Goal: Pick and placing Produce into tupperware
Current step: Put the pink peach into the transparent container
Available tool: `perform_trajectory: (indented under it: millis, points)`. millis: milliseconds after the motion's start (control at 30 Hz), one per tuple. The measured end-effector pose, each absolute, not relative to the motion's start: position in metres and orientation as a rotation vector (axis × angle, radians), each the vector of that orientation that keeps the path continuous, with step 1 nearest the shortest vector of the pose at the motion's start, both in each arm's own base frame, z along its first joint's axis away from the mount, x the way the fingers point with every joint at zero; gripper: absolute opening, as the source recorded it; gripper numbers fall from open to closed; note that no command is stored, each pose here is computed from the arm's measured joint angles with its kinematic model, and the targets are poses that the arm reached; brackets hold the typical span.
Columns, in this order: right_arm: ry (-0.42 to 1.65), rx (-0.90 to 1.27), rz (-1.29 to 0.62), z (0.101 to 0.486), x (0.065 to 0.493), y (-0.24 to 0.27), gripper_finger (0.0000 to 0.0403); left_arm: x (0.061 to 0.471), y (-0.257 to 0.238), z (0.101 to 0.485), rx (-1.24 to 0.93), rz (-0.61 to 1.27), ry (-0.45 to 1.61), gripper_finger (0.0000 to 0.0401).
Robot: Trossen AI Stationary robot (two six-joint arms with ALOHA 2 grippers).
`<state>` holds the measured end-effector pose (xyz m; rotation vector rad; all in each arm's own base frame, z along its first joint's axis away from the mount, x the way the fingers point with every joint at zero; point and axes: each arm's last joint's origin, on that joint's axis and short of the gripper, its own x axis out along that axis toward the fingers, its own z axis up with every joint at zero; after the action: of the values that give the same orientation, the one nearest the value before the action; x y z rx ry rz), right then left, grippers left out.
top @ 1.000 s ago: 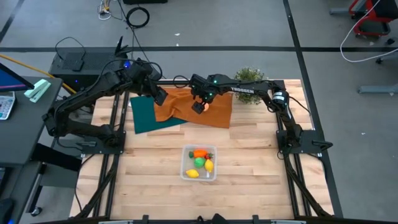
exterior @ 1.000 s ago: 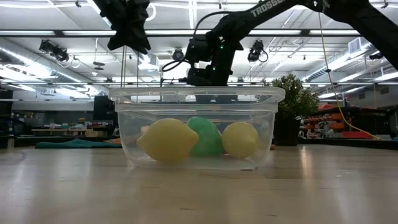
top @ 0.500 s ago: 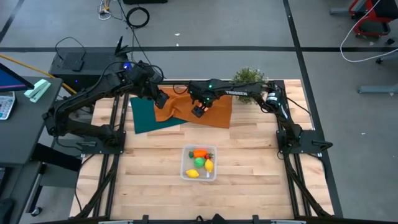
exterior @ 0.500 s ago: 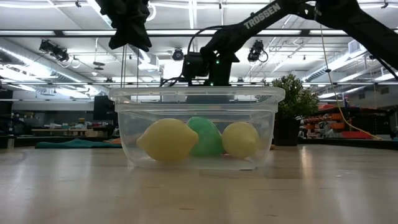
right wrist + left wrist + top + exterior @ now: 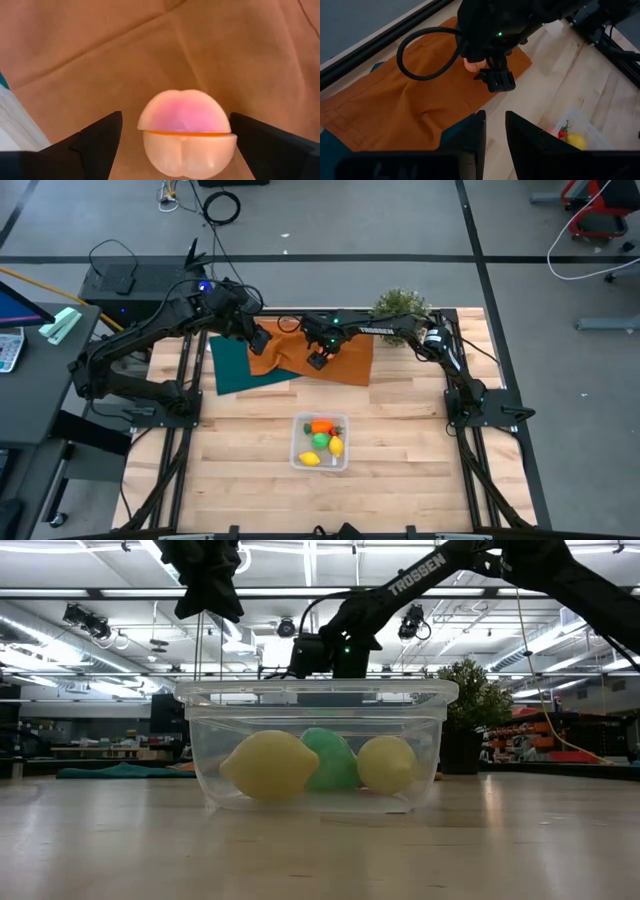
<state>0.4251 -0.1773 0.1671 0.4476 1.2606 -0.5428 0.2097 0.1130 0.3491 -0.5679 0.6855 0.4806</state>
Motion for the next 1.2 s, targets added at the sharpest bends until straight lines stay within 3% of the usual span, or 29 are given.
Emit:
perform_trajectory:
  millis: [567, 1200]
  points:
    - [1.263, 0.454, -0.534, 0.167, 0.425, -0.177, 0.0221, 0.21, 0.113, 0.349, -0.561, 0.478, 0.687, 0.007]
    - [1.284, 0.422, -0.491, 0.2, 0.414, -0.163, 0.0223, 0.209, 0.114, 0.349, -0.531, 0.47, 0.694, 0.0067]
